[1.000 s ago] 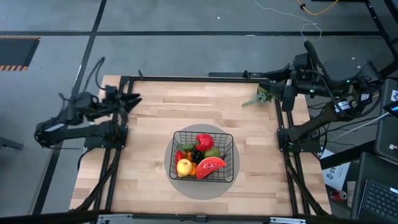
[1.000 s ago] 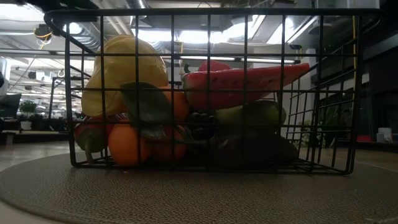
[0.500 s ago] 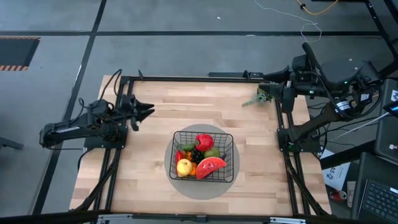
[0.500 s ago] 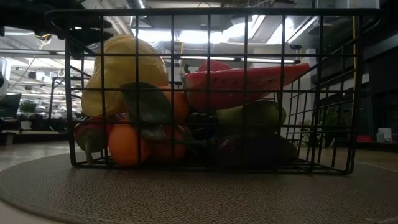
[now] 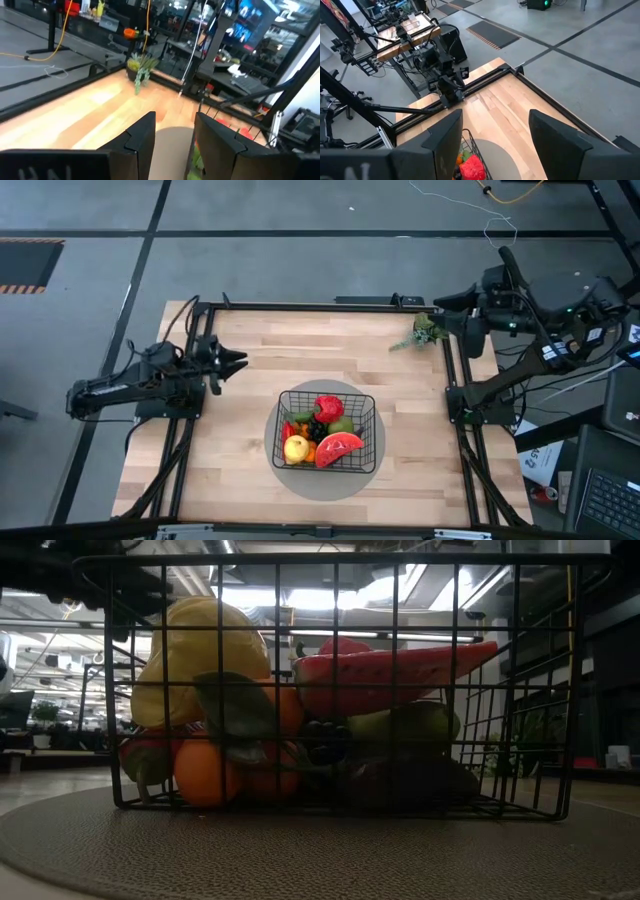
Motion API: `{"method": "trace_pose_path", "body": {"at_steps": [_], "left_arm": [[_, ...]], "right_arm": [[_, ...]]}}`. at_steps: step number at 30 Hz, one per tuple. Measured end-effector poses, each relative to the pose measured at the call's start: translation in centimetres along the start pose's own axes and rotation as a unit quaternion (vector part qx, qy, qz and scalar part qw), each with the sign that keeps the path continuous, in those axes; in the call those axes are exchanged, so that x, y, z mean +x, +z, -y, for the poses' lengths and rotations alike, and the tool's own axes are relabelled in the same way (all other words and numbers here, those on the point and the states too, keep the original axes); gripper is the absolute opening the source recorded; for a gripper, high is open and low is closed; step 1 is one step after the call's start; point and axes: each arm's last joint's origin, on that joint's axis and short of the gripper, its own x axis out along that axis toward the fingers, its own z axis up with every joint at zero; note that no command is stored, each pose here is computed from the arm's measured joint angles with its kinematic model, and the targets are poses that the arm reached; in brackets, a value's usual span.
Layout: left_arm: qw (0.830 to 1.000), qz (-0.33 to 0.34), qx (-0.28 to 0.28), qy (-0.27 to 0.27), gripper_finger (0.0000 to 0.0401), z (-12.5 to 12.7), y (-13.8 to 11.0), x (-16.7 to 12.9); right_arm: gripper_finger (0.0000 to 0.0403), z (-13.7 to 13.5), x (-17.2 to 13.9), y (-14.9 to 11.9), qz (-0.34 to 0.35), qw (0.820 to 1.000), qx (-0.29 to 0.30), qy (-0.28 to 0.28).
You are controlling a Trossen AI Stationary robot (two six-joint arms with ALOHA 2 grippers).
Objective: Build produce basket
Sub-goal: Return to Home Position
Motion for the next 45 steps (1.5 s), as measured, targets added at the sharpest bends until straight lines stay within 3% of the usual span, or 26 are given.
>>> {"method": "trace_pose_path", "body": {"at_steps": [12, 17, 23, 28, 42, 45], "left_arm": [[1.000, 0.008, -0.016, -0.001, 0.0133, -1.7, -4.5, 1.2], [0.998, -0.014, -0.053, 0.007, 0.0133, -2.4, -6.5, 1.3], [0.999, -0.020, -0.036, 0.007, 0.0133, -2.4, -6.6, 1.3], [0.997, -0.075, -0.028, 0.019, 0.0133, -2.7, -7.6, 1.2], [0.996, -0.081, -0.010, 0.022, 0.0133, -2.8, -7.7, 1.2], [0.996, -0.081, -0.010, 0.022, 0.0133, -2.8, -7.7, 1.2]], "right_arm": [[0.0228, -0.1, 0.1, 0.0, -0.001, 1.000, 0.012, -0.001], [0.0228, -0.1, 0.1, 0.0, -0.001, 1.000, 0.012, 0.000], [0.0228, -0.1, 0.1, 0.0, -0.001, 1.000, 0.012, -0.001], [0.0228, -0.1, 0.1, 0.0, -0.003, 1.000, 0.012, 0.002], [0.0228, 0.0, 0.1, -0.2, -0.011, 1.000, 0.002, -0.002], [0.0228, -0.2, 0.3, -0.3, -0.026, 0.999, -0.022, 0.020]]}}
